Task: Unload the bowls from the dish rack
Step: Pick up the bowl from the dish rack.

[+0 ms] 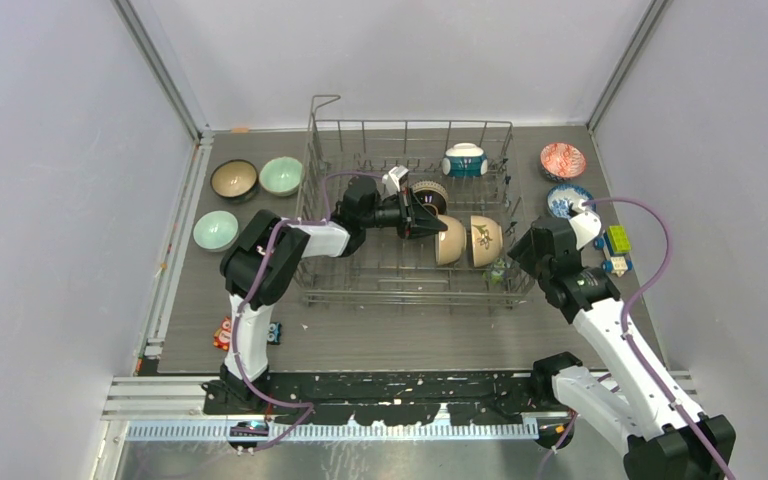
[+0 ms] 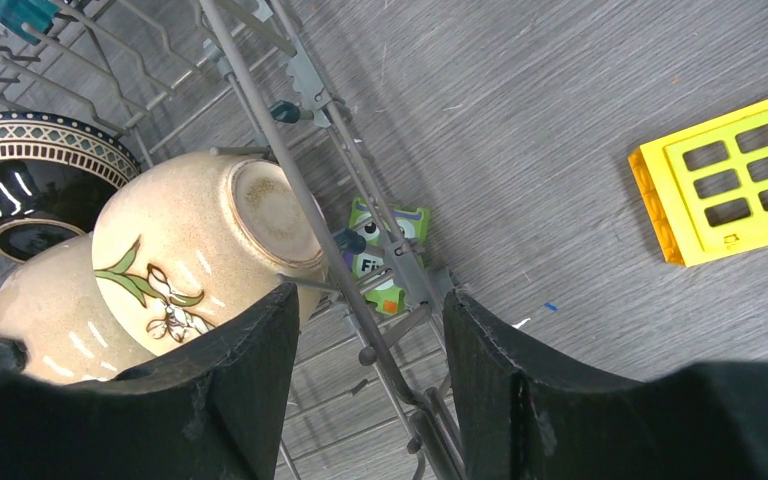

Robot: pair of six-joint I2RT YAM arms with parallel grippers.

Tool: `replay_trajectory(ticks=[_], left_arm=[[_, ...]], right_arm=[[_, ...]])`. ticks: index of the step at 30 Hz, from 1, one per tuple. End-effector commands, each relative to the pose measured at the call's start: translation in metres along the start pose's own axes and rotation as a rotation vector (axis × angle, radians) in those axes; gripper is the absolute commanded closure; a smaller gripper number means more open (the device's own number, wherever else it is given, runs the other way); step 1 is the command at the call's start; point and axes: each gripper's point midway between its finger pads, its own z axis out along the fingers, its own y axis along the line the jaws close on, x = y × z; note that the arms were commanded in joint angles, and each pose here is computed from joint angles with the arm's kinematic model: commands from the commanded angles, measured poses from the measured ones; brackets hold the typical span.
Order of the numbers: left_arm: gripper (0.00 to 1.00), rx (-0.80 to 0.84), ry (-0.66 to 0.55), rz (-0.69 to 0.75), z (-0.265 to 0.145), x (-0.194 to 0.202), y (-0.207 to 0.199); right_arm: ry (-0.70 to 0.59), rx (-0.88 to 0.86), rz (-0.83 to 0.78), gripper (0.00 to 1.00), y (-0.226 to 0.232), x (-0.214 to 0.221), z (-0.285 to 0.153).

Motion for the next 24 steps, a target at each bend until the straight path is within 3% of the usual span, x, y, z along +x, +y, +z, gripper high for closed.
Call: replay_trajectory(ticks=[1,9,24], left_arm=[[1.00,0.383,-0.025,0.387,-0.023,0.000,-0.155],[1.00,0.415,-0.018,0.419,-0.026,0.000,-0.179],[1.00,0.440,0.014,0.463,-0.032,0.006,-0.210]], right_arm=[[-0.035,-0.027,0.043,0.40,0.008,-0.011,0.001],[-0.037,-0.016,0.035,0.27,0.005,-0.010,0.000],[-0.036,-0.024,0.023,0.23,0.006,-0.011,-0.003]])
